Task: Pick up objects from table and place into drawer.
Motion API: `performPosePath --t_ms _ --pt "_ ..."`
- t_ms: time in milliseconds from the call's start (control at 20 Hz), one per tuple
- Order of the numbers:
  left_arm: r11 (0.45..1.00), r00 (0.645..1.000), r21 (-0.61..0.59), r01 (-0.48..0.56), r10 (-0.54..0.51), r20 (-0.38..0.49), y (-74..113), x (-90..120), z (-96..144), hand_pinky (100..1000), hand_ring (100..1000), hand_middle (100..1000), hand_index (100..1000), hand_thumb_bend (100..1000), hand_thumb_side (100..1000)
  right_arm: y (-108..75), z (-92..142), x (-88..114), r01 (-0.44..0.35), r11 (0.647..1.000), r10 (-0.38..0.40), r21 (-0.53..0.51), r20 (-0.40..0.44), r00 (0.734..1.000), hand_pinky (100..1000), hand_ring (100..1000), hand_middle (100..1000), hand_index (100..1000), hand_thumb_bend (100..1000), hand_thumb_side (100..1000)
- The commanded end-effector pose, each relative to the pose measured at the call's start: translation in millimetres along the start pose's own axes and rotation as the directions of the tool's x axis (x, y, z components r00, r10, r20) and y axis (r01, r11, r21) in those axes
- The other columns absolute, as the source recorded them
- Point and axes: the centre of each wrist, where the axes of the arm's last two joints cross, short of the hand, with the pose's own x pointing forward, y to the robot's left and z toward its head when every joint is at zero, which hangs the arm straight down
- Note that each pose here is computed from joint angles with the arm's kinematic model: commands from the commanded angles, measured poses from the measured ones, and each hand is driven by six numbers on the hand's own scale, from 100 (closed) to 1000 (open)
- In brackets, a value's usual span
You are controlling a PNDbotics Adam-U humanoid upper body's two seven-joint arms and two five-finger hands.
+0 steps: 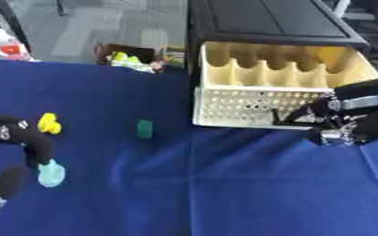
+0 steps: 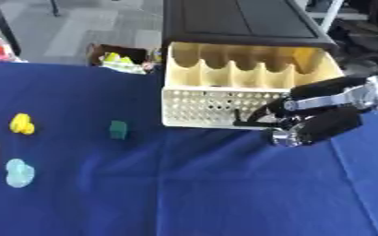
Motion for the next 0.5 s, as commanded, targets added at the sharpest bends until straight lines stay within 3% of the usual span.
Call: performPosePath --t_ms 50,250,300,400,500 --pt "1.0 1.0 -0.007 0.028 -0.028 0.01 6.4 5 -1 408 525 535 747 100 560 -6.2 14 3 -0.003 1.0 0.003 -0.014 -0.032 0.999 329 390 393 1000 100 1000" --pt "1.0 1.0 -0.009 0.028 -0.027 0.012 6.3 5 -1 408 525 535 746 100 560 -7.6 17 7 -0.01 1.0 0.009 -0.022 -0.04 0.999 322 378 370 1000 100 1000" --pt "1.0 1.0 -0.011 0.026 -0.026 0.009 6.0 4 -1 406 522 532 744 100 560 -15.5 22 14 -0.075 0.996 0.073 -0.044 -0.06 0.996 248 273 264 959 100 1000" --pt "1.0 1.0 -0.018 0.025 -0.025 0.006 5.5 4 0 406 522 532 743 100 564 -25.2 24 23 -0.187 0.98 0.181 -0.066 -0.092 0.979 225 251 247 944 100 1000" --pt "0.999 1.0 -0.022 0.024 -0.024 0.002 5.5 3 1 405 521 531 741 100 566 -31.1 22 25 -0.237 0.969 0.23 -0.07 -0.097 0.968 207 239 236 936 100 1000"
